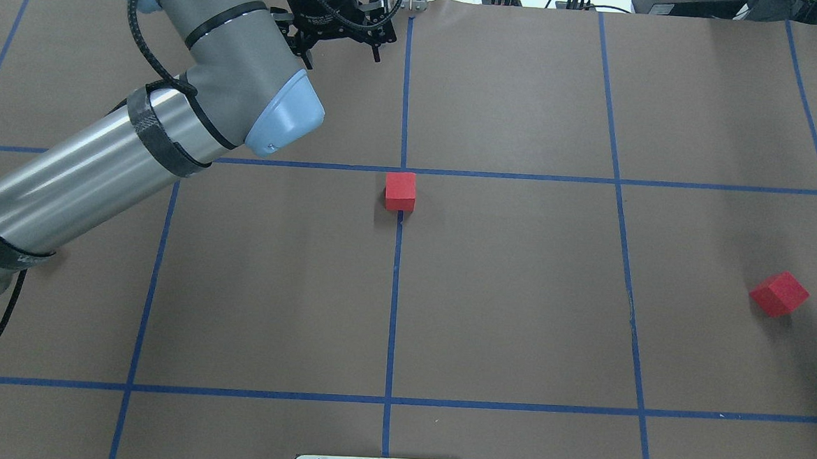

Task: Form red blocks into L shape at center
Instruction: 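Raise the left gripper away while the right gripper reaches the far red cube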

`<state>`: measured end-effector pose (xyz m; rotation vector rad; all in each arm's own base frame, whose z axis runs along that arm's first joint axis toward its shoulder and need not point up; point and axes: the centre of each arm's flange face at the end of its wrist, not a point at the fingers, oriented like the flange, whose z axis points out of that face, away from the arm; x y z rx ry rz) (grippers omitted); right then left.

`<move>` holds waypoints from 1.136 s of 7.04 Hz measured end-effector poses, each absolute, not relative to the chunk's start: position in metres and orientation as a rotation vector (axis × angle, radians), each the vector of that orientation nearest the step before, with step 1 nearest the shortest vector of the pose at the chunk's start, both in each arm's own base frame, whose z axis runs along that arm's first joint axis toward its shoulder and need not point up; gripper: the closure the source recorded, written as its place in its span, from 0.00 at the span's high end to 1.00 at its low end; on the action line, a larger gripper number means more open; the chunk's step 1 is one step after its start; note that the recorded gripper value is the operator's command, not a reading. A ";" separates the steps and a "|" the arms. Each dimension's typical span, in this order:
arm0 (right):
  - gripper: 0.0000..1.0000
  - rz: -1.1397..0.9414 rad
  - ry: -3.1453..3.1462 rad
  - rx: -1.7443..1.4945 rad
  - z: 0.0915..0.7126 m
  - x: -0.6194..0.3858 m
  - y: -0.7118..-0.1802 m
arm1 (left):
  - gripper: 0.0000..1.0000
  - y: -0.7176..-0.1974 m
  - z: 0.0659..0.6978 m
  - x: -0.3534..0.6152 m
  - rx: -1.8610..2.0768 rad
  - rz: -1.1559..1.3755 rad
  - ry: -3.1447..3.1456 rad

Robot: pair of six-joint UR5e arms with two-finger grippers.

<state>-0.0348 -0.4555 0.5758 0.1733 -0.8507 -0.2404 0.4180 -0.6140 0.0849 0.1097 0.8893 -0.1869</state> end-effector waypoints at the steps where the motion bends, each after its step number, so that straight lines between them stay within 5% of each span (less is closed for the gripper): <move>1: 0.99 -0.256 -0.856 0.205 0.580 -0.037 -0.441 | 1.00 -0.611 0.089 0.414 0.113 -0.187 0.892; 8: 0.99 -0.288 -0.854 0.444 0.630 -0.106 -0.366 | 1.00 -0.607 0.105 0.410 0.113 -0.190 0.884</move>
